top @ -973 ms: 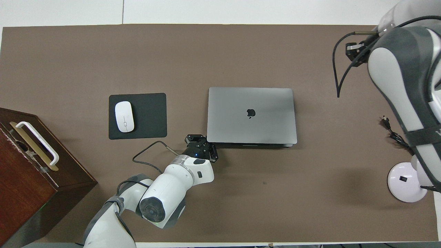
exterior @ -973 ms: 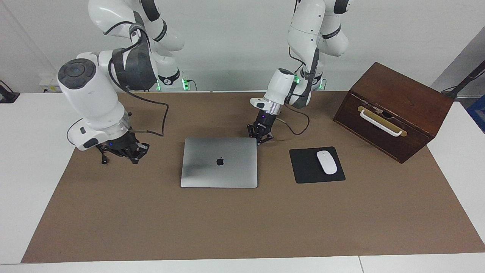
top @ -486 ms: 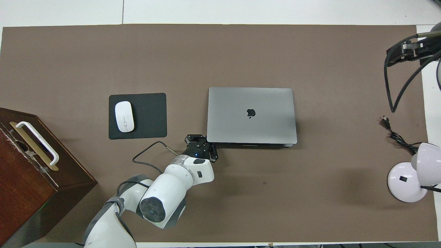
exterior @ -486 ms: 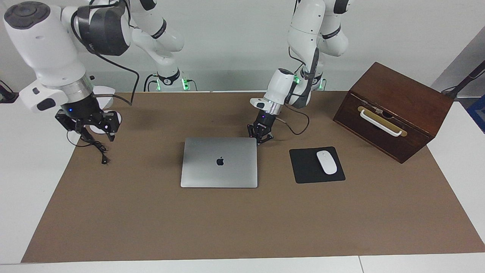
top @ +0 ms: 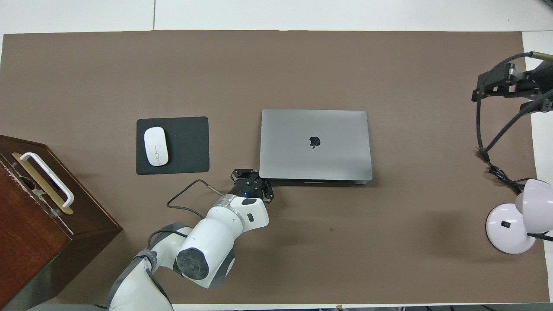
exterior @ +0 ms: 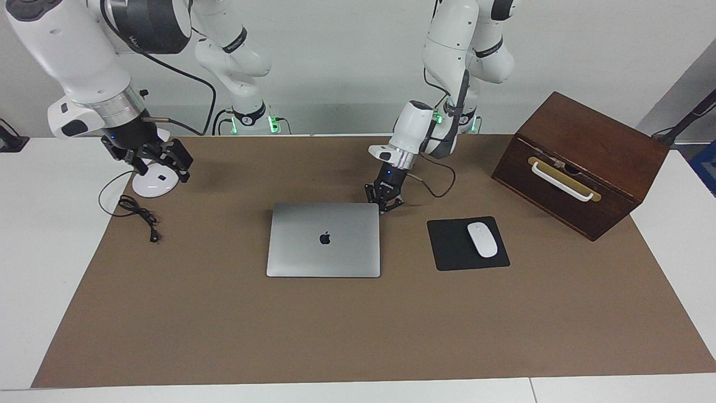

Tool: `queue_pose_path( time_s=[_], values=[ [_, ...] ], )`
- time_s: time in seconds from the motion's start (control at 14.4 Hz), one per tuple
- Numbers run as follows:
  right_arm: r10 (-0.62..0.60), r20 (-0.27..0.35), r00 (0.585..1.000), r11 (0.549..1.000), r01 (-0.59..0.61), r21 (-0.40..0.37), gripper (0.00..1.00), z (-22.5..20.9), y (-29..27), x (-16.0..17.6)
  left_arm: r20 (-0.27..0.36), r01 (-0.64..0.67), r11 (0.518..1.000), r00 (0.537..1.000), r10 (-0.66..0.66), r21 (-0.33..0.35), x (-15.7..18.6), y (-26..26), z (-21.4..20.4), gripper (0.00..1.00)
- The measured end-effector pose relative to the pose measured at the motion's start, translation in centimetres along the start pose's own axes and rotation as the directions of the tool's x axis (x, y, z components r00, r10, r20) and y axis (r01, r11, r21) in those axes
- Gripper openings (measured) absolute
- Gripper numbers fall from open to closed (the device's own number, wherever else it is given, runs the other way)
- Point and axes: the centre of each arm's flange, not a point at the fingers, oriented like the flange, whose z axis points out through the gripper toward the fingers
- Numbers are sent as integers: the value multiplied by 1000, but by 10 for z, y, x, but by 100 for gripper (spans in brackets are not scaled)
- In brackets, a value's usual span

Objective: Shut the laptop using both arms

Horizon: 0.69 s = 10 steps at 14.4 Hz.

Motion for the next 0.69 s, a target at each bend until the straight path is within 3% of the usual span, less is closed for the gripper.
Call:
queue_pose_path(
  time_s=[0.14,0.42,0.69],
  values=[
    [40,-11,999,999,-40,21,100,1,-11,-13,0,4,1000,1000,-4,1,0,0,0,1],
    [-21,-21,1000,1000,22,18,100,-3,-54,-42,0,18,1000,1000,-18,3,0,0,0,1],
    [-5,-49,999,999,7,35,100,-9,-111,-77,16,49,999,999,-49,11,1,-6,-1,1]
  ],
)
